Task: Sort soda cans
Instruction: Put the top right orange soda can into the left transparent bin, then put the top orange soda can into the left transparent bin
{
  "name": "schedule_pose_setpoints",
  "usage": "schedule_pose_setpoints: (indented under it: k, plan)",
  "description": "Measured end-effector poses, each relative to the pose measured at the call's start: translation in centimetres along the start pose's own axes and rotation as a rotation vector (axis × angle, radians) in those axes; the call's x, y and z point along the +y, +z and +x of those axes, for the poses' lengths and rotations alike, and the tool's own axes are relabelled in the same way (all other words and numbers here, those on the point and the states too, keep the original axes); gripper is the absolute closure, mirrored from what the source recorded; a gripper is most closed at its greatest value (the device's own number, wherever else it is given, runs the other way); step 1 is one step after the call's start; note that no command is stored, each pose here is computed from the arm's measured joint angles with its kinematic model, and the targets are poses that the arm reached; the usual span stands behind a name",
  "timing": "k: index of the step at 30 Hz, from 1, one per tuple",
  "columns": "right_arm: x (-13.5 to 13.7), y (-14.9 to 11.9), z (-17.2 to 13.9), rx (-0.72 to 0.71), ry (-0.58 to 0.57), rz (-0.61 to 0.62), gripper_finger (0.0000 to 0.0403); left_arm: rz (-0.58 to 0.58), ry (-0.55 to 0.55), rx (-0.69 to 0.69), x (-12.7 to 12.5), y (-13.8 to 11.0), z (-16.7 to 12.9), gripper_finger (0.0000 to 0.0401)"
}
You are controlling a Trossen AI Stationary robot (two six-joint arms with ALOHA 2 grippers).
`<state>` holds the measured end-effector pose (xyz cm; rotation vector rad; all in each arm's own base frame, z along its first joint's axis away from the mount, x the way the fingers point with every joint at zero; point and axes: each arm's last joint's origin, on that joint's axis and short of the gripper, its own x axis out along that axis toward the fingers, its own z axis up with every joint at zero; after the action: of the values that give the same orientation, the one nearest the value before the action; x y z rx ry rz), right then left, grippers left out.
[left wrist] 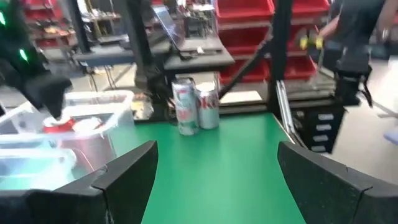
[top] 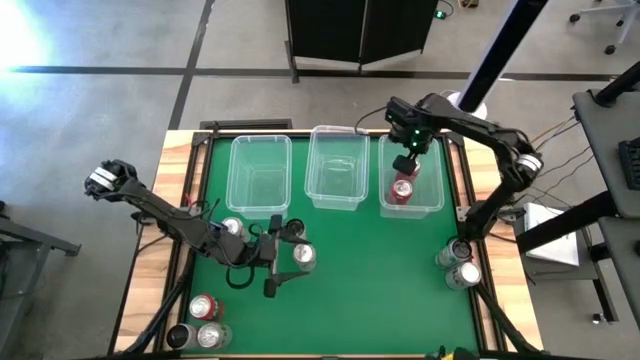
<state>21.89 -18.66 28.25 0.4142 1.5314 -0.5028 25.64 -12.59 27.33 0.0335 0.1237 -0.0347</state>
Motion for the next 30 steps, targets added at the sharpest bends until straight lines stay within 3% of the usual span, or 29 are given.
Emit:
schedule_pose_setpoints:
  k: [2,6,12,16,21,30]
  plan:
    - [1.4,-0.6,-1.8,-0.092,-0.004,-0.035,0.0049,-0.032,0.041,0.053,0.2,0.6,-0.5,0.0086]
    - [6.3,-2.1,-5.9,-0.421,0.024,-0.170,0.0061,-0.113,0.140,0.282,1.0,2.4,-2.2,0.0086]
    - [12.8,-5.3,-8.7,-0.792,0.160,-0.375,0.0071,-0.240,0.353,0.762,2.7,3.8,-6.0,0.0086]
    - [16.4,-7.4,-7.7,-0.857,0.250,-0.508,0.0055,-0.313,0.472,0.983,3.3,3.9,-7.8,0.0086]
    - [20.2,-9.0,-5.3,-0.896,0.333,-0.611,0.0040,-0.371,0.435,1.161,3.3,3.6,-8.8,0.0086]
    - [23.9,-11.6,-2.2,-0.870,0.221,-0.605,0.0039,-0.307,0.321,1.214,2.0,2.5,-10.7,0.0086]
